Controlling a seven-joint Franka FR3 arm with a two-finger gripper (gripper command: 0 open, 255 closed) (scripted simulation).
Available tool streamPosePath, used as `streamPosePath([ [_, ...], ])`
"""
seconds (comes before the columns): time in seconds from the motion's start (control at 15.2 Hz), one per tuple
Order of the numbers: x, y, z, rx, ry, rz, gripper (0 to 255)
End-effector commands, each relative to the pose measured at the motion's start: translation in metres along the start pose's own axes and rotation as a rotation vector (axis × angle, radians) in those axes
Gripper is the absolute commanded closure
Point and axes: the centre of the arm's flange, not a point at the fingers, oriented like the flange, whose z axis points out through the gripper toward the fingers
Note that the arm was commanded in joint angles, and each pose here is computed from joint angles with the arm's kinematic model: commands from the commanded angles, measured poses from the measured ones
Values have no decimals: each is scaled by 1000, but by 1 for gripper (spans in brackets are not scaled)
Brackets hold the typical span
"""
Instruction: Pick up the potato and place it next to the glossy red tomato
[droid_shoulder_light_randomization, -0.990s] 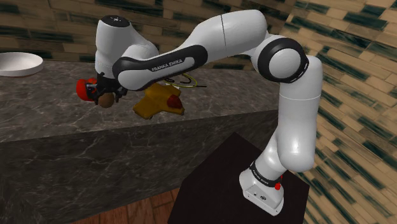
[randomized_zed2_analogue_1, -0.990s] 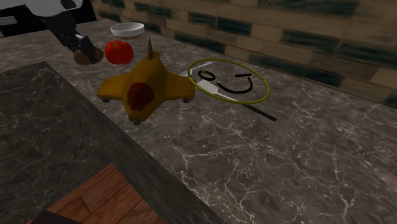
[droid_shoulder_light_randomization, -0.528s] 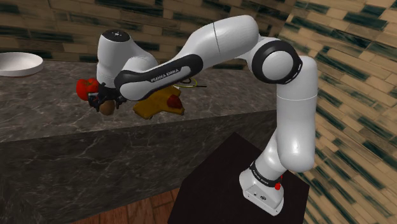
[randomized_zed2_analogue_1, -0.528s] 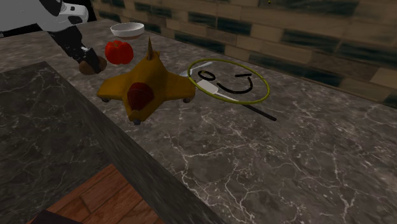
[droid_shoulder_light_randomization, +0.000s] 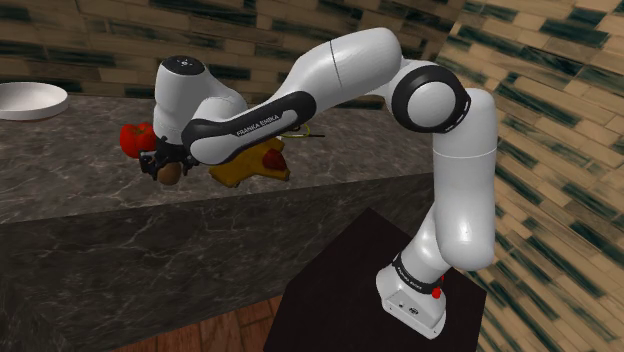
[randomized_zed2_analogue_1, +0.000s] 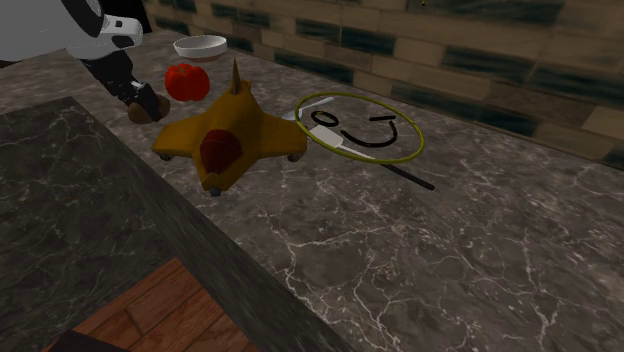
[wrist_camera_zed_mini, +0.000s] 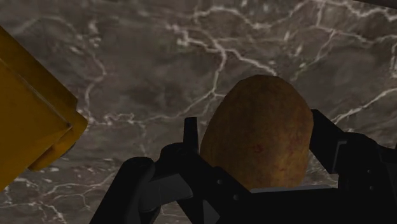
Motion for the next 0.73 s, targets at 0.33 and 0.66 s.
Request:
streamPosePath([
  [0.33, 0, 0, 0, 0, 0, 0, 0],
  [0.66, 0, 0, -50, 0, 0, 0, 0],
])
